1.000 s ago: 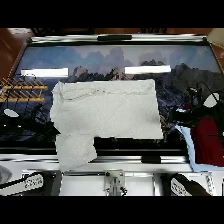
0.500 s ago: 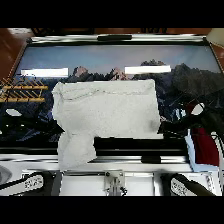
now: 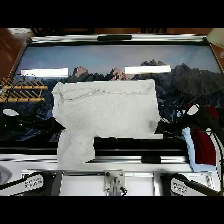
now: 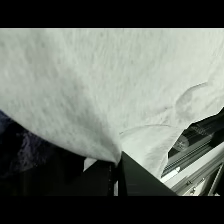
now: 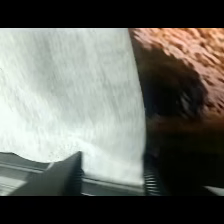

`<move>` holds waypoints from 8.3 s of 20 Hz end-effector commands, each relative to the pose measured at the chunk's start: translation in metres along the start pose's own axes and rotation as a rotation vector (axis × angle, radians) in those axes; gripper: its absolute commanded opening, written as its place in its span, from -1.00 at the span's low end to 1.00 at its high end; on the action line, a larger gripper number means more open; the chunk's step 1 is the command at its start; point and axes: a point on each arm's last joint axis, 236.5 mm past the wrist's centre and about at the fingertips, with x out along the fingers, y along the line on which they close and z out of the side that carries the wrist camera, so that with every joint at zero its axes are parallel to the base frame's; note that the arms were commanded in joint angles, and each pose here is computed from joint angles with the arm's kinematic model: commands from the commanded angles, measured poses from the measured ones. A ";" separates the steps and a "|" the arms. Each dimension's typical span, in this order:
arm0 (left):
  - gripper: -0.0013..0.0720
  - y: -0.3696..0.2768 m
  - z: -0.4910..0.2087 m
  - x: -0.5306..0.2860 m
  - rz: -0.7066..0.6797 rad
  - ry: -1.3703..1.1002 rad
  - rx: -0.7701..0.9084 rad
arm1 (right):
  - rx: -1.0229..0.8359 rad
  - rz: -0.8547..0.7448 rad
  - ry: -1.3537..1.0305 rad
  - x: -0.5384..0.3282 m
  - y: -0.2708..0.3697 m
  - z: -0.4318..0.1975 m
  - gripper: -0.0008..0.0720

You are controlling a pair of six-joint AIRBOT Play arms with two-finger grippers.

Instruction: Fold the shirts.

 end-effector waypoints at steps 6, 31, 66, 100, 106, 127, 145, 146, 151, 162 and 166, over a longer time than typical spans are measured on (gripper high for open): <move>-0.87 -0.006 0.016 -0.016 -0.033 -0.055 0.012 | 0.066 0.093 0.026 0.006 0.020 -0.001 -0.39; -0.88 -0.408 -0.166 -0.464 0.513 -1.587 0.840 | -0.543 -0.239 -1.679 -0.554 0.185 -0.236 -0.78; -0.87 -0.075 0.285 -0.037 0.212 -0.509 0.294 | -0.248 -0.115 -0.815 -0.145 0.064 0.297 -0.78; 0.26 -0.023 0.035 -0.072 0.204 0.172 0.012 | 0.016 -0.269 -0.145 -0.187 -0.048 0.037 0.28; 0.25 0.018 -0.070 -0.038 0.174 0.156 -0.050 | 0.038 -0.144 -0.118 -0.140 -0.056 -0.022 0.27; -0.35 0.042 -0.113 0.021 0.165 0.184 -0.013 | 0.049 -0.120 -0.205 -0.142 -0.051 -0.002 0.49; -0.87 0.042 -0.113 0.021 0.168 0.182 -0.054 | 0.065 0.018 0.023 -0.018 -0.063 -0.034 0.63; -0.87 0.041 -0.113 0.021 0.168 0.182 -0.056 | 0.069 0.027 0.001 -0.018 -0.061 -0.029 0.63; -0.87 0.042 -0.112 0.021 0.169 0.181 -0.055 | 0.077 0.049 -0.016 -0.018 -0.056 -0.025 0.63; -0.87 0.042 -0.108 0.019 0.173 0.171 -0.034 | -0.117 -0.022 0.087 -0.006 -0.029 -0.038 -0.78; -0.87 0.032 -0.072 -0.003 0.198 0.111 0.044 | -0.177 -0.048 -0.017 -0.042 -0.021 -0.005 -0.78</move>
